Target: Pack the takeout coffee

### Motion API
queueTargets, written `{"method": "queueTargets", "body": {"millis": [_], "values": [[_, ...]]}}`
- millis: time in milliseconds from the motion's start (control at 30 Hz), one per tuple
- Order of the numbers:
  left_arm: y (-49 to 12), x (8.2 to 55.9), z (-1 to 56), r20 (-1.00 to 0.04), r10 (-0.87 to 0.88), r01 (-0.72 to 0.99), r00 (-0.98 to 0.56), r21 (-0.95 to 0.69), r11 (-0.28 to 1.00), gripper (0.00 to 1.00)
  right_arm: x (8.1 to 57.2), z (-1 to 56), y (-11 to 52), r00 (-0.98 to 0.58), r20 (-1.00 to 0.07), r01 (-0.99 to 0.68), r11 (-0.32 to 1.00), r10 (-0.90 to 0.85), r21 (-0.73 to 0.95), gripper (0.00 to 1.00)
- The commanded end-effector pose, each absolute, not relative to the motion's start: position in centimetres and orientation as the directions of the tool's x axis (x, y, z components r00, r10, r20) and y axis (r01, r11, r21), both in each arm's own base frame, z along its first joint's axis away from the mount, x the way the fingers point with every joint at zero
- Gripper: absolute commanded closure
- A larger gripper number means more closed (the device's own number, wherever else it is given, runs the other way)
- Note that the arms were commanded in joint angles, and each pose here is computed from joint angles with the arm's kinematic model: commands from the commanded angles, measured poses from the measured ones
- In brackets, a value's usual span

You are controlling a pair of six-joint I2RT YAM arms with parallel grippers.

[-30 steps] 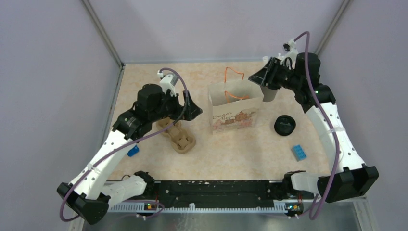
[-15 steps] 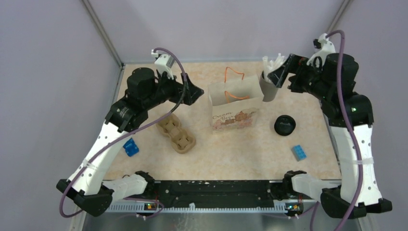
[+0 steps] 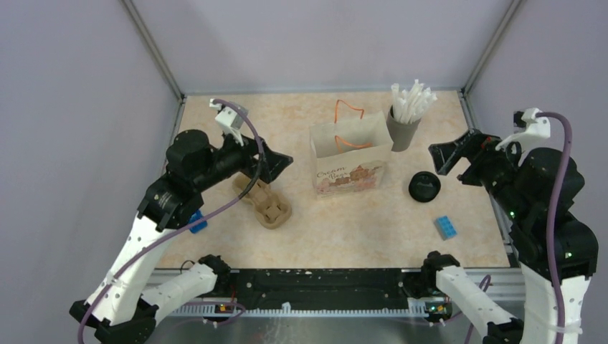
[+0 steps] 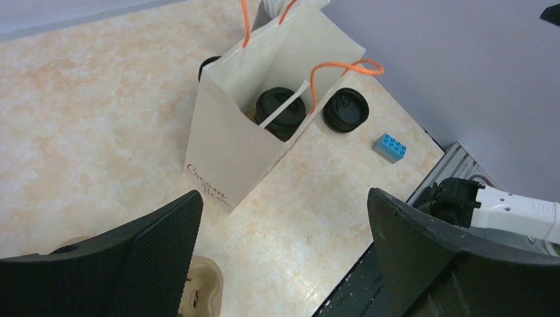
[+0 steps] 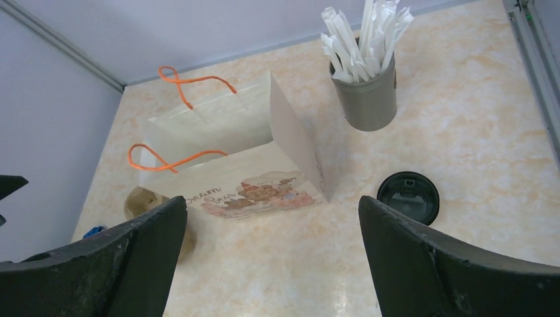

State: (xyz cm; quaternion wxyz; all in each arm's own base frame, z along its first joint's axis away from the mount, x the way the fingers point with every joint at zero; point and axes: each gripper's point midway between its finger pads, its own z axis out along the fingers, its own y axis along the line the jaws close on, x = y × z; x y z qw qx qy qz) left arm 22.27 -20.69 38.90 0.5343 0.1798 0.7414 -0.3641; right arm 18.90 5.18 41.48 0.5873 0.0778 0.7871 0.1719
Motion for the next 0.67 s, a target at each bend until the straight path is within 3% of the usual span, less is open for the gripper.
{"method": "queueTargets", "body": {"millis": [0, 633], "values": [[-19.2, 20.9, 39.1, -0.937, -0.150, 0.653, -0.316, -0.329, 0.682, 0.01, 18.0, 42.0, 5.2, -0.260, -0.905, -0.103, 0.922, 0.336, 0.372, 0.01], [-19.4, 22.1, 40.8, -0.940, -0.203, 0.639, -0.275, -0.336, 0.691, 0.01, 17.0, 42.2, 7.2, -0.284, -0.900, -0.218, 0.893, 0.329, 0.395, 0.01]]}}
